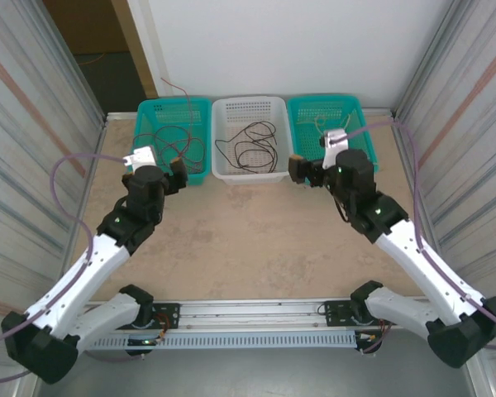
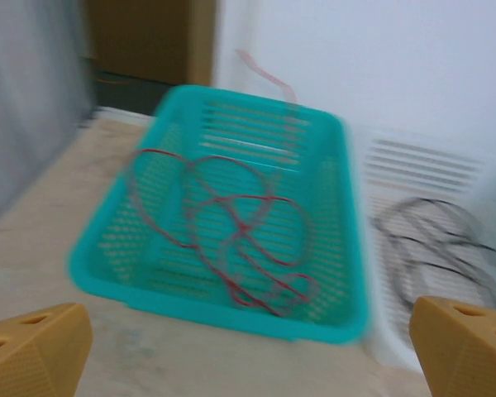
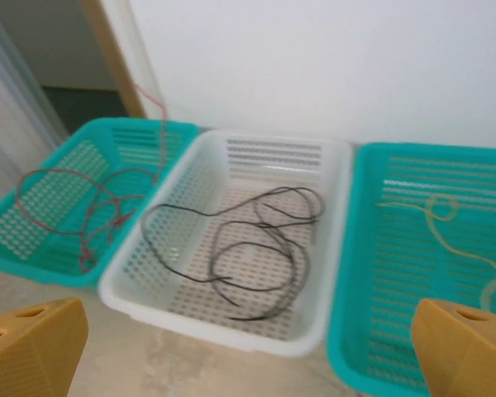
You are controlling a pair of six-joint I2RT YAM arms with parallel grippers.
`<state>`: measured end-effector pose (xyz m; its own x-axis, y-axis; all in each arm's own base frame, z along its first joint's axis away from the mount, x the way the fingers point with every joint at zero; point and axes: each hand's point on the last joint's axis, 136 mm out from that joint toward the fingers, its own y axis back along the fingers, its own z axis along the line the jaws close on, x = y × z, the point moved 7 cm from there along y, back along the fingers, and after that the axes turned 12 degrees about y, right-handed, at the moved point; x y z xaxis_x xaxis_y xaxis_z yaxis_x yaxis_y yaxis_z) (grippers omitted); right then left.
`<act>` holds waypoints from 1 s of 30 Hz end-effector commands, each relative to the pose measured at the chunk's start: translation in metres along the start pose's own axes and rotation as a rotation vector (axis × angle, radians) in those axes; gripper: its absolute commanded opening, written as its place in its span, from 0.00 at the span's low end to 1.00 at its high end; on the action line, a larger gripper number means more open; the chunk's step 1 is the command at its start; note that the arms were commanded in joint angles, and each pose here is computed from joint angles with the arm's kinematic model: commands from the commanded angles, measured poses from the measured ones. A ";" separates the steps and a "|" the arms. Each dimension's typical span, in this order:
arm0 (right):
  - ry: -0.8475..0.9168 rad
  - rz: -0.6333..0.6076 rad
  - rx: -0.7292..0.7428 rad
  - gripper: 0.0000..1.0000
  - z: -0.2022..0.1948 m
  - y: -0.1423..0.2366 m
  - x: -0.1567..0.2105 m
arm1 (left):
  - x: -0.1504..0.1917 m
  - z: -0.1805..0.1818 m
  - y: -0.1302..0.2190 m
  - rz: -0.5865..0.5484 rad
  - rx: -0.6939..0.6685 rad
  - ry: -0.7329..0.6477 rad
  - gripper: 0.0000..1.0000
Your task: Untangle the cables
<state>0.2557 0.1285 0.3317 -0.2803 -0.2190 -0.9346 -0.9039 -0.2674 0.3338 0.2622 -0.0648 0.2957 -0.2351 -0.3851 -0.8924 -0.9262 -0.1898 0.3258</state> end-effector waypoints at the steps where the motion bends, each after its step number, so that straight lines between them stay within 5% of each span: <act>1: 0.106 0.161 0.139 0.99 -0.012 -0.015 0.040 | 0.018 0.038 -0.030 -0.080 -0.286 -0.130 0.99; 7: -0.076 0.385 0.563 0.99 -0.071 -0.039 0.100 | 0.061 0.101 -0.084 -0.017 -0.510 -0.170 0.99; 15: -0.240 0.356 0.894 0.99 -0.135 -0.031 0.167 | 0.089 0.113 -0.113 -0.061 -0.353 -0.159 0.99; 21: -0.158 0.269 0.784 0.99 -0.149 -0.071 0.204 | 0.094 0.109 -0.125 -0.009 -0.210 -0.174 0.99; 27: -0.123 0.116 0.362 0.99 -0.129 -0.100 0.218 | 0.103 0.095 -0.133 0.072 -0.025 -0.228 0.99; 30: -0.116 0.112 0.323 0.99 -0.127 -0.103 0.218 | 0.117 0.092 -0.130 0.096 0.072 -0.250 0.99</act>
<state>0.3119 -0.0261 0.0861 -0.5441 -0.0557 -0.8372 -0.8212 0.2399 0.5178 0.3263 0.0111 0.1220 -0.3854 -0.2094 -0.8987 -0.8686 -0.2463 0.4299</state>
